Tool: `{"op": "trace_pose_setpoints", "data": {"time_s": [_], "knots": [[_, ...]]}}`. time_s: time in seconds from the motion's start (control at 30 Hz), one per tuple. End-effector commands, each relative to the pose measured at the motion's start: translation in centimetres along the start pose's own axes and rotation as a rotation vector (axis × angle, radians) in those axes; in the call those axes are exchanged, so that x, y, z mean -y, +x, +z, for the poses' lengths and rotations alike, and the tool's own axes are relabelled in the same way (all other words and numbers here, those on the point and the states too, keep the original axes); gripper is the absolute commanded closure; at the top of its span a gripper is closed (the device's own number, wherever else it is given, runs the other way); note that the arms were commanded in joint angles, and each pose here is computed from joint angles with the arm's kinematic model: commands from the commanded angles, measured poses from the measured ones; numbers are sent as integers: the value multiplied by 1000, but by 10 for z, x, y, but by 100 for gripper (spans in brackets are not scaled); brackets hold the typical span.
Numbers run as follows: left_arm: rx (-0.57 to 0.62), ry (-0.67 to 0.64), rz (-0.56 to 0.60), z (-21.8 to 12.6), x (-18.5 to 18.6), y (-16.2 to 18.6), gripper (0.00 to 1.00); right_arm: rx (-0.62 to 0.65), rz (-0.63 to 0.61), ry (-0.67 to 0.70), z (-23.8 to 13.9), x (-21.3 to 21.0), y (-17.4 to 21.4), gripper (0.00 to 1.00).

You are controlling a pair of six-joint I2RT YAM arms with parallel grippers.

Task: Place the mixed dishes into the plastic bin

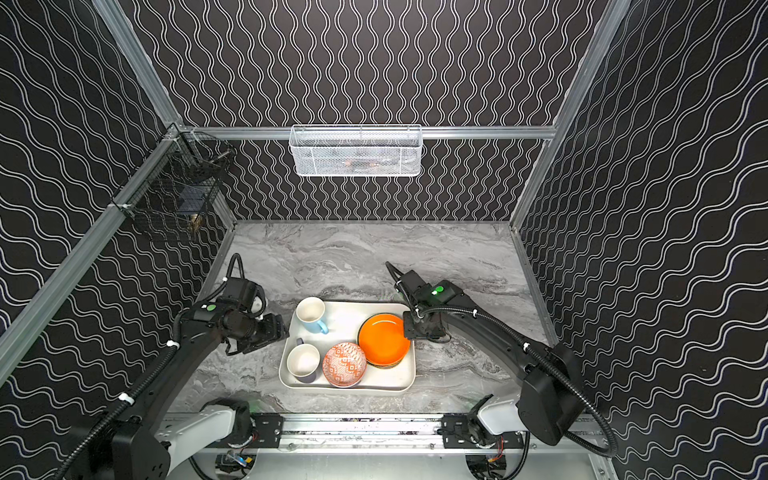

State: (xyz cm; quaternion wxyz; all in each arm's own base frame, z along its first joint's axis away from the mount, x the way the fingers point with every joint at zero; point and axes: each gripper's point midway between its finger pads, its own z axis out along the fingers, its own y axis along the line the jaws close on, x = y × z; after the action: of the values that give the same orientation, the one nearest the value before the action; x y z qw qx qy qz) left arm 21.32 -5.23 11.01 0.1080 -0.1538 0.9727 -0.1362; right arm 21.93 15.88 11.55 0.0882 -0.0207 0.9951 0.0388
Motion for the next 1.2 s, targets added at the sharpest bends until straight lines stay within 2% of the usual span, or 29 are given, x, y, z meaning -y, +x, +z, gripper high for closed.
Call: {"op": "trace_pose_setpoints", "data": {"time_s": [0.0,0.47,0.77,0.9,1.17], "knots": [[-5,20,25,4,6,1,30,7,12,-36,2,0,-4,63],[-54,-33,75,29,14,-1,39,-31,4,-100,18,-15,-12,67],[-76,-72,76,37,10,-5,51,-61,20,-95,35,-17,-13,70],[-86,-84,82,41,9,-8,58,-69,34,-93,40,-17,-15,75],[-104,-89,94,51,12,-15,76,-68,65,-61,44,-5,-23,92]]}}
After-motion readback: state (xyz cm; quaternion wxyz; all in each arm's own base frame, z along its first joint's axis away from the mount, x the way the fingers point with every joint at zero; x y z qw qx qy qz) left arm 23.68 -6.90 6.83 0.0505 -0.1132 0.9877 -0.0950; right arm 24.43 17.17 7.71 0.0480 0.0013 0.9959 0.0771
